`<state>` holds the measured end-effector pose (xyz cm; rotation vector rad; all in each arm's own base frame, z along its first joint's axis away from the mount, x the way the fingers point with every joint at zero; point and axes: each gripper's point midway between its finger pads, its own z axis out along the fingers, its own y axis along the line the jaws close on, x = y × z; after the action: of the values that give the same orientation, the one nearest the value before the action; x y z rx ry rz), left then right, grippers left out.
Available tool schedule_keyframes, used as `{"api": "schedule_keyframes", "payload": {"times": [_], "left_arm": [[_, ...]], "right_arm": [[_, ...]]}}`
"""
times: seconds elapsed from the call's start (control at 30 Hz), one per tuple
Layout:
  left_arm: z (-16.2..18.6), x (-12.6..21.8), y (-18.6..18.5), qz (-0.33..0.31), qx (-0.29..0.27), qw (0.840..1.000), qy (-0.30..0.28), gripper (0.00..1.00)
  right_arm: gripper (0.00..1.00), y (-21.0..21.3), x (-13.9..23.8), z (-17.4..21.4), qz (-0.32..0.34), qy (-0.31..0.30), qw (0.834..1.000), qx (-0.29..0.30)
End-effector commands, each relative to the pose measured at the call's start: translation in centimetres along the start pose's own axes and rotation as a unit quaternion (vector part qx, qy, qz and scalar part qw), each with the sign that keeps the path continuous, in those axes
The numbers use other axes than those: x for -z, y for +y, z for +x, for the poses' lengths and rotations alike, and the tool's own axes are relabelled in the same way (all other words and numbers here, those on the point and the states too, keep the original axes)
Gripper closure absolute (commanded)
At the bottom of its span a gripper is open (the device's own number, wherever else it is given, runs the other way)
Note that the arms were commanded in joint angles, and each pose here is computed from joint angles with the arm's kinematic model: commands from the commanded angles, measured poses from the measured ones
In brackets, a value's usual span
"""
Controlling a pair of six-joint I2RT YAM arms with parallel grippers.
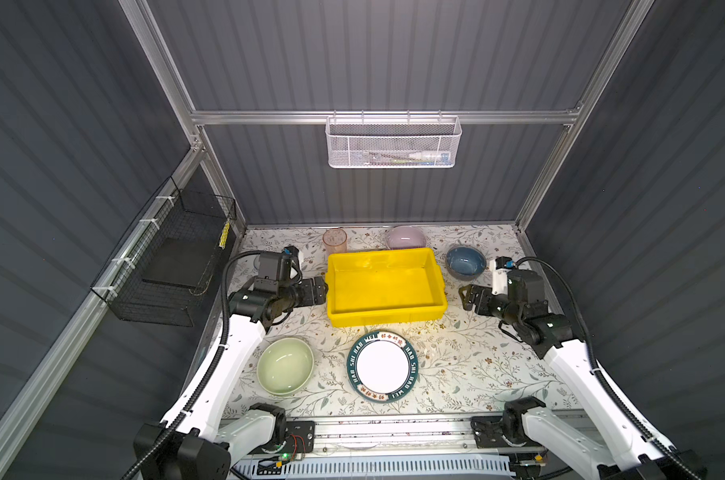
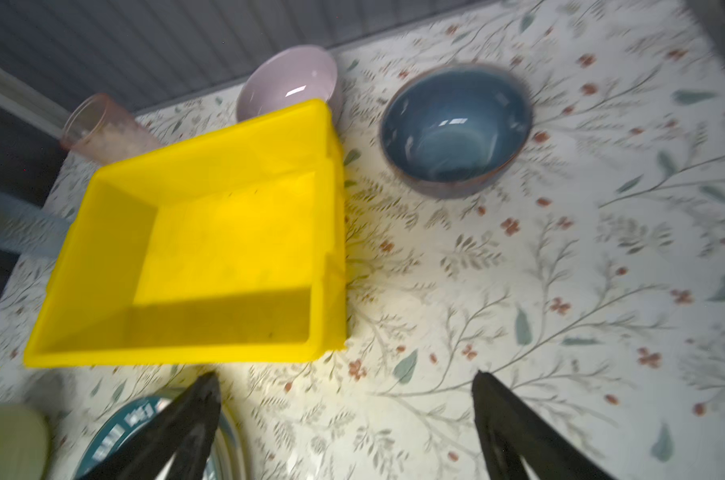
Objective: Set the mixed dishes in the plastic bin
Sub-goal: 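Move both grippers toward the plate stack and grip its opposite rims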
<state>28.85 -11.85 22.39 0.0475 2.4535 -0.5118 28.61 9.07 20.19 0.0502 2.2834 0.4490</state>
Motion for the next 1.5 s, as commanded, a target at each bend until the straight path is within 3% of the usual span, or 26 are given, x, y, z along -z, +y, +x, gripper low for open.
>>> {"api": "schedule_keyframes", "payload": {"times": [0.0,0.17,0.57,0.87,1.47], "left_arm": [[4.5,1.0,-1.7,0.049,0.044,0.994,0.082,0.19],[8.2,1.4,-1.5,0.054,0.065,0.990,0.117,0.26],[13.3,-0.1,-2.0,0.081,0.094,0.978,0.169,0.42],[16.2,-3.4,-3.2,0.046,0.041,0.974,0.216,0.46],[19.1,-7.9,-2.5,0.009,0.005,0.965,0.261,0.64]], "right_arm": [[0.09,3.3,1.5,3.1,-0.081,0.067,0.994,-0.017],[0.18,5.3,2.0,6.7,-0.149,0.111,0.981,-0.058],[0.42,6.6,0.6,13.1,-0.203,0.198,0.953,-0.103],[0.51,7.5,-1.0,15.0,-0.220,0.223,0.943,-0.115],[0.63,9.4,-3.7,18.1,-0.235,0.289,0.921,-0.114]]}}
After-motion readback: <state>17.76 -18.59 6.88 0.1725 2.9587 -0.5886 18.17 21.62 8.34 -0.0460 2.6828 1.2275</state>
